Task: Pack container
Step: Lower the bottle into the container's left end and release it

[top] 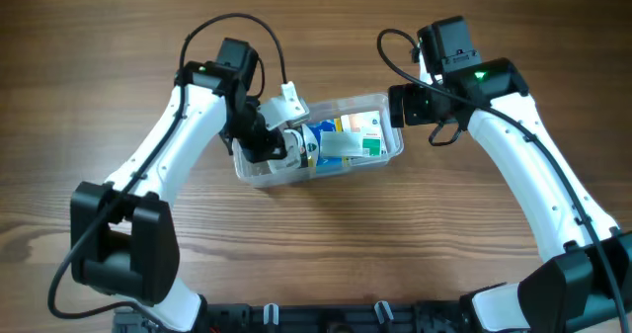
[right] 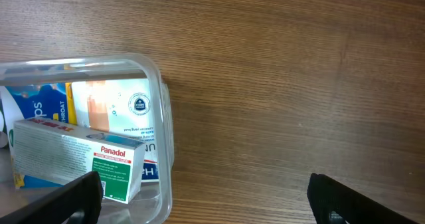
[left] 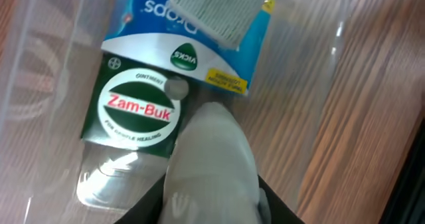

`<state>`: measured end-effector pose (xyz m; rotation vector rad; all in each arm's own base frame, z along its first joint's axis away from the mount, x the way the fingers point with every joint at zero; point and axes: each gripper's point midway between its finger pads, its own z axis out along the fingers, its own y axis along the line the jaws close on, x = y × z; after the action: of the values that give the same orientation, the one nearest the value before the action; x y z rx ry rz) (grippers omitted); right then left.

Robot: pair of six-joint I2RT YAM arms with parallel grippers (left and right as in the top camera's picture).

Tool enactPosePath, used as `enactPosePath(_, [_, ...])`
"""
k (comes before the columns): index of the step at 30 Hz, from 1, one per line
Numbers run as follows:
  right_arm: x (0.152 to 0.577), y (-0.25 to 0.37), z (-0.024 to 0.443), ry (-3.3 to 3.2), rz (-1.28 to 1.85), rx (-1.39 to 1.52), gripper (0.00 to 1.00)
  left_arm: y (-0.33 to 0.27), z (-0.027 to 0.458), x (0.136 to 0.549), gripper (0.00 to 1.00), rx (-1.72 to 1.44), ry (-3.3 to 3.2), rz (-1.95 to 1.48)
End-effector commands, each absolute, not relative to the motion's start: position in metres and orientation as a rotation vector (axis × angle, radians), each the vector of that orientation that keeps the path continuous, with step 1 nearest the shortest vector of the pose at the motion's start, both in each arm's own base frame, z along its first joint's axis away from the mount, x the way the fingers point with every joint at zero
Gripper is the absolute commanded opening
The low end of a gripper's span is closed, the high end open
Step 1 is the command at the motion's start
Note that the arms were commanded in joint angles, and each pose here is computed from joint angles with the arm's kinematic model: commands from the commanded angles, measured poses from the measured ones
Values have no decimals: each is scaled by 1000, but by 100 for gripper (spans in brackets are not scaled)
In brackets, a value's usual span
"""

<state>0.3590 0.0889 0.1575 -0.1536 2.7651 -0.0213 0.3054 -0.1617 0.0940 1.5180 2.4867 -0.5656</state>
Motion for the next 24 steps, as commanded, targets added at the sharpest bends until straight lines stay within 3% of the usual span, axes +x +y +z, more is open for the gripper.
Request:
enactPosePath(1, [364,87,158,2758,-39,-149,100,-178,98,304,31,1570,2411,-614])
enactPosePath(24, [364,87,158,2758,-39,-149,100,-170,93,305,31,1597,2441,-523])
